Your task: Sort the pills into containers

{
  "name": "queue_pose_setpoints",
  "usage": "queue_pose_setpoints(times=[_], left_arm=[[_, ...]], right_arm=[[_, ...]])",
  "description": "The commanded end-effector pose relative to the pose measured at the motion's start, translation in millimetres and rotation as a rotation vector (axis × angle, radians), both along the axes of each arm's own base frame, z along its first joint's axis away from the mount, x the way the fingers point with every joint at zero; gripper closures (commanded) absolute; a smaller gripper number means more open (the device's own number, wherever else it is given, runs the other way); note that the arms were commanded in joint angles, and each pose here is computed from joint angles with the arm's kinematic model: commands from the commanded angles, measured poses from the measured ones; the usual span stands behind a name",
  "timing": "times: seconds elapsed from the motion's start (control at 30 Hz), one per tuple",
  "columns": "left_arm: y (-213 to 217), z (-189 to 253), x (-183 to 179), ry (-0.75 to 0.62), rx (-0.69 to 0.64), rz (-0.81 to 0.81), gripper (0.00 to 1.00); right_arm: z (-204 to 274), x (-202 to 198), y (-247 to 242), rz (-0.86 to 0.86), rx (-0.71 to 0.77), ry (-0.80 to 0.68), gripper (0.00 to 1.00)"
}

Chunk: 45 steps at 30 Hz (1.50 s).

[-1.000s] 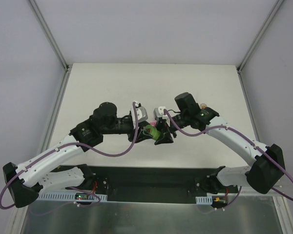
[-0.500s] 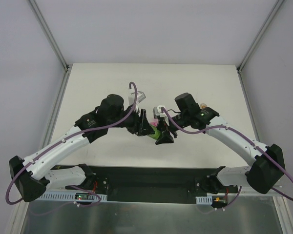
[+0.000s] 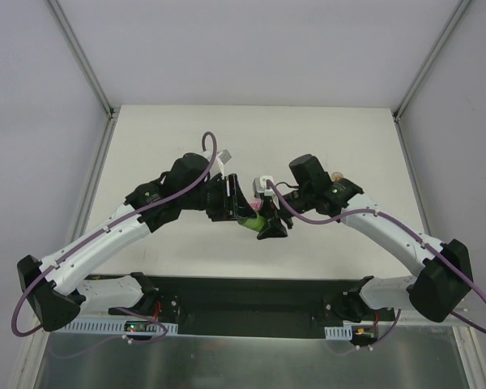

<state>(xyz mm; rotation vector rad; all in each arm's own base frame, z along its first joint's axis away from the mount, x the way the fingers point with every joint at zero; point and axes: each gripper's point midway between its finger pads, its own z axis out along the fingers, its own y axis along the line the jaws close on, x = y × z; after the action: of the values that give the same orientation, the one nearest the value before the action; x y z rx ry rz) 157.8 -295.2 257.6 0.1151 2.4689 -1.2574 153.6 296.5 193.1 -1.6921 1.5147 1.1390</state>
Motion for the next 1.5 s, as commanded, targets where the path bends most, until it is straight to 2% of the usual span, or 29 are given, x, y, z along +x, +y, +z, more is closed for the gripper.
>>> queue_pose_setpoints(times=[0.0,0.03,0.1,0.13,0.2,0.23,0.33,0.37,0.43,0.53,0.57,0.6,0.63,0.67,0.7,0.77,0.9,1.1,1.23,1.37,1.47], left_arm=[[-13.2,37.4,-0.7,0.08,-0.115,0.033,0.94],[-14.0,41.0,-0.9,0.077,-0.122,0.028,0.82],[-15.5,45.5,-2.2,0.064,-0.128,0.009,0.71],[-14.7,47.2,-2.1,0.058,-0.131,0.007,0.54],[-13.2,48.8,-2.9,0.035,-0.131,-0.004,0.44],[-9.9,51.2,-2.2,0.019,-0.135,0.001,0.34],[-3.0,50.3,-0.3,-0.048,-0.121,-0.01,0.17],[0.5,53.0,-1.3,-0.084,-0.122,-0.018,0.07],[4.0,52.9,-6.9,-0.211,-0.11,-0.114,0.01],[13.2,41.2,-11.4,-0.423,-0.059,-0.247,0.01],[16.9,37.9,-10.3,-0.54,-0.036,-0.304,0.01],[19.8,18.6,-13.6,-0.589,-0.015,-0.355,0.01],[25.8,24.0,-19.3,-0.692,-0.033,-0.387,0.01],[24.9,29.3,-17.1,-0.865,-0.045,-0.445,0.01],[27.7,8.5,-21.2,-0.906,-0.035,-0.489,0.01],[34.3,18.2,-13.8,-1.124,-0.014,-0.483,0.01],[35.6,17.5,-2.3,-1.228,0.043,-0.487,0.01],[23.7,43.5,0.1,-1.339,-0.007,-0.493,0.01],[17.3,43.9,-2.4,-1.347,-0.024,-0.535,0.03],[10.4,41.7,-3.6,-1.319,-0.043,-0.564,0.14],[5.8,40.4,-7.3,-1.303,-0.066,-0.593,0.17]], right_arm=[[18.6,11.1,11.7,0.03,0.081,-0.116,0.92],[18.0,11.0,11.5,0.03,0.08,-0.115,0.92],[19.2,11.2,11.3,0.029,0.083,-0.115,0.92],[18.8,11.0,11.5,0.03,0.082,-0.112,0.92],[19.6,9.9,11.7,0.033,0.085,-0.11,0.92],[20.3,9.8,11.9,0.034,0.086,-0.111,0.92],[21.3,8.7,11.6,0.037,0.092,-0.108,0.92],[22.0,7.1,11.8,0.047,0.098,-0.106,0.92],[23.2,3.8,11.5,0.06,0.106,-0.1,0.92],[24.4,0.0,11.2,0.078,0.115,-0.094,0.92],[24.0,-1.5,11.6,0.087,0.118,-0.092,0.92],[24.6,-2.3,10.8,0.092,0.121,-0.096,0.92],[25.2,-4.6,10.8,0.103,0.128,-0.09,0.92],[25.3,-6.6,10.8,0.111,0.13,-0.086,0.92],[25.0,-7.4,10.5,0.117,0.131,-0.081,0.92],[26.2,-9.0,10.7,0.124,0.136,-0.075,0.92],[25.6,-9.9,10.8,0.129,0.136,-0.068,0.92],[25.8,-11.3,10.6,0.134,0.136,-0.066,0.92],[24.8,-11.4,10.7,0.135,0.134,-0.063,0.92],[24.8,-10.7,10.6,0.134,0.134,-0.063,0.92],[24.6,-10.9,10.5,0.134,0.133,-0.062,0.92]])
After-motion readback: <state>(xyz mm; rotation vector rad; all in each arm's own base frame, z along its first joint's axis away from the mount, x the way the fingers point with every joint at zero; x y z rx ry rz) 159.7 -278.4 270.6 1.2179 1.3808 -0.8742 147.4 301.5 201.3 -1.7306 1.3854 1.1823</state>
